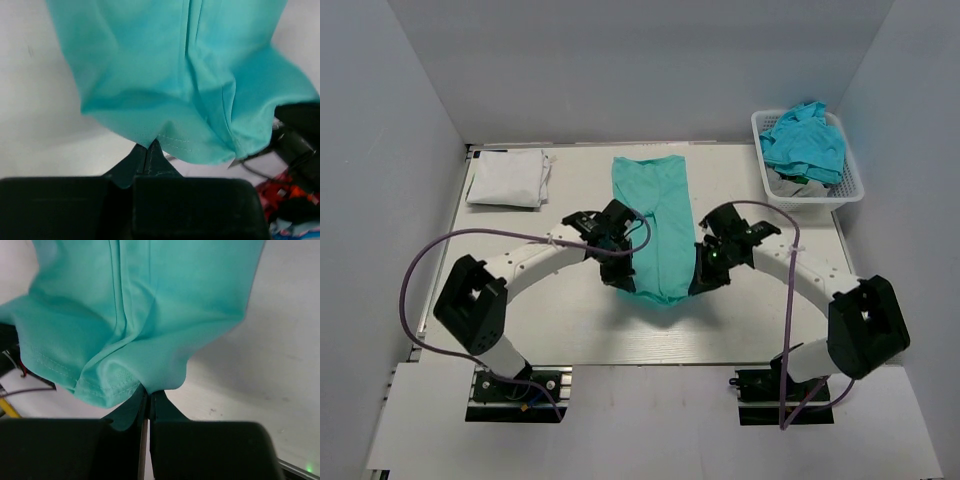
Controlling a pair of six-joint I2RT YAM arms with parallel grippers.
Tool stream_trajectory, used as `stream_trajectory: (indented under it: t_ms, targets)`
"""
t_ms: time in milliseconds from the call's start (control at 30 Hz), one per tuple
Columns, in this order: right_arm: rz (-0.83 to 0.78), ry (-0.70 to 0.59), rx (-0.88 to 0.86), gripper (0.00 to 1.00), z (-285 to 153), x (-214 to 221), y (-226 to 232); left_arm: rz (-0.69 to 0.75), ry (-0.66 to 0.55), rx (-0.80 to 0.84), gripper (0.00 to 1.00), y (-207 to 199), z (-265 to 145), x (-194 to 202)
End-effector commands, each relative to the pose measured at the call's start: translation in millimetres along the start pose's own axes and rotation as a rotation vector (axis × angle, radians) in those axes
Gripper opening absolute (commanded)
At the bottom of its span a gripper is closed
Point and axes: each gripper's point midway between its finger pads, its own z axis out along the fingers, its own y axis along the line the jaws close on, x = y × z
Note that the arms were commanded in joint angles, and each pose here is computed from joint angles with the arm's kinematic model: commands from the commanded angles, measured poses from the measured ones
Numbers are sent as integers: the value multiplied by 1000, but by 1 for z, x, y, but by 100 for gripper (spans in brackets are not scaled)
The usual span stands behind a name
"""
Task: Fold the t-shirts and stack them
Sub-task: Fold the folded rectangular tshirt in 1/3 of the way
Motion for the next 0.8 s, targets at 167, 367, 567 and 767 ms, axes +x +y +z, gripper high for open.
stream_trajectory:
  t_ms: [167, 367, 567, 767]
  targets:
    - [6, -187, 43, 0, -26, -92, 11, -106, -250, -33, 0, -6, -24, -98]
    - [-12, -235, 13, 0, -35, -137, 23, -130, -286, -28, 0, -4, -30, -128]
    - [-13, -254, -10, 0, -33, -170, 23, -118, -300, -22, 0, -5, -26, -157]
    - [-12, -226, -37, 0, -18, -192, 20, -125, -297, -21, 0, 1, -19, -183]
